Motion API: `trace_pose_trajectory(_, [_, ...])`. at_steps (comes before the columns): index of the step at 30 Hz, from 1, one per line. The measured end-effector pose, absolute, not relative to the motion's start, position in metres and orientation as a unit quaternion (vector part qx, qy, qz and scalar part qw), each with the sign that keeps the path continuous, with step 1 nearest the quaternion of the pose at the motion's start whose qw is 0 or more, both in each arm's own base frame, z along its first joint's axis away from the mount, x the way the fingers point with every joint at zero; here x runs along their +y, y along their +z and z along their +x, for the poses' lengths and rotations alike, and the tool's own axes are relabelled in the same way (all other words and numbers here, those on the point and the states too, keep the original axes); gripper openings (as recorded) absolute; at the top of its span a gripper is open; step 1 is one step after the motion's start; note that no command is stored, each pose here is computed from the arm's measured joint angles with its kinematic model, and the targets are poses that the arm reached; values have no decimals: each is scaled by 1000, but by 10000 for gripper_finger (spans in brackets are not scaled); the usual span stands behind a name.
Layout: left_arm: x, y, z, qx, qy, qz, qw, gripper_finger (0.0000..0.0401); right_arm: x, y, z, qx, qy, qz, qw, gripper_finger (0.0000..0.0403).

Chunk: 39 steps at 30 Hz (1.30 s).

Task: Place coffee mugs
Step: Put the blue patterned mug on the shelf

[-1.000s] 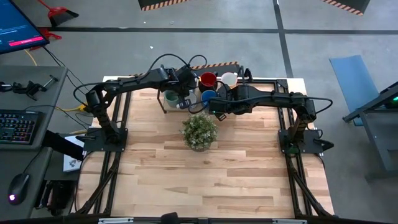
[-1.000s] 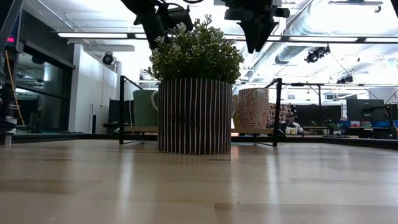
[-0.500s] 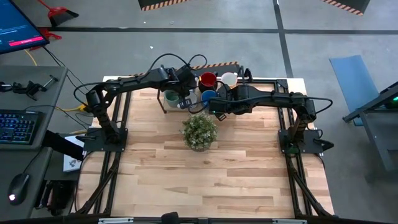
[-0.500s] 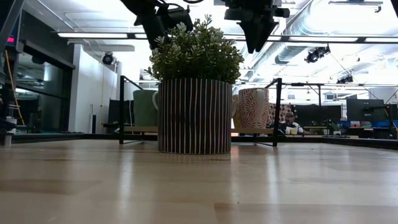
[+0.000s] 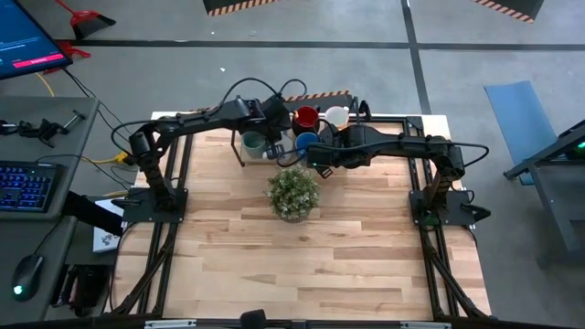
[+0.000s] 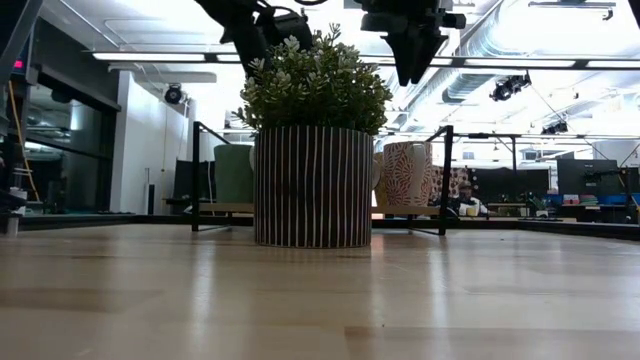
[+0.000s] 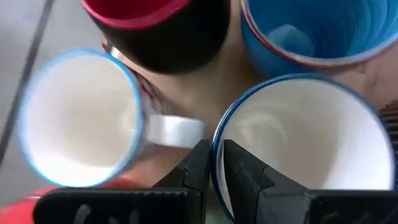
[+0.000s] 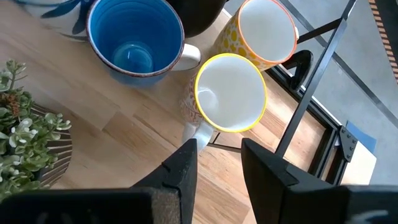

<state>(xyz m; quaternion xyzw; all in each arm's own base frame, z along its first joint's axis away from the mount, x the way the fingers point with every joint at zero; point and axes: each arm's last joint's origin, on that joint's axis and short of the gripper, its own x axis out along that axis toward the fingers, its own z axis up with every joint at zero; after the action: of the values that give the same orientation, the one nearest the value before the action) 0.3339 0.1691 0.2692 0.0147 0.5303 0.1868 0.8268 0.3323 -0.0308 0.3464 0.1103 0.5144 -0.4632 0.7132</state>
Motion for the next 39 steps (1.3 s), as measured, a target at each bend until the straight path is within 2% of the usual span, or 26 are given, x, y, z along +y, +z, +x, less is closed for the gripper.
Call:
trace_pose_trajectory(6, [171, 285, 337, 513, 188, 31, 837, 34, -31, 346, 332, 516, -461, 112, 713, 103])
trace_pose_trajectory(16, [171, 287, 335, 523, 194, 33, 830, 35, -30, 346, 332, 520, -456, 118, 713, 103])
trace_pose_trajectory(21, [169, 310, 331, 533, 203, 22, 821, 35, -30, 346, 332, 520, -456, 117, 713, 103])
trace_pose_trajectory(26, [155, 336, 325, 551, 175, -19, 816, 35, -30, 346, 332, 529, -446, 97, 715, 103])
trace_pose_trajectory(30, [134, 344, 318, 593, 137, -45, 792, 35, -31, 347, 334, 534, -432, 63, 724, 103])
trace_pose_trajectory(35, [106, 346, 299, 677, 117, -82, 722, 35, -32, 348, 342, 536, -385, 12, 751, 103])
trace_pose_trajectory(39, [83, 356, 281, 664, 109, -91, 734, 35, -35, 349, 347, 537, -352, -29, 766, 103])
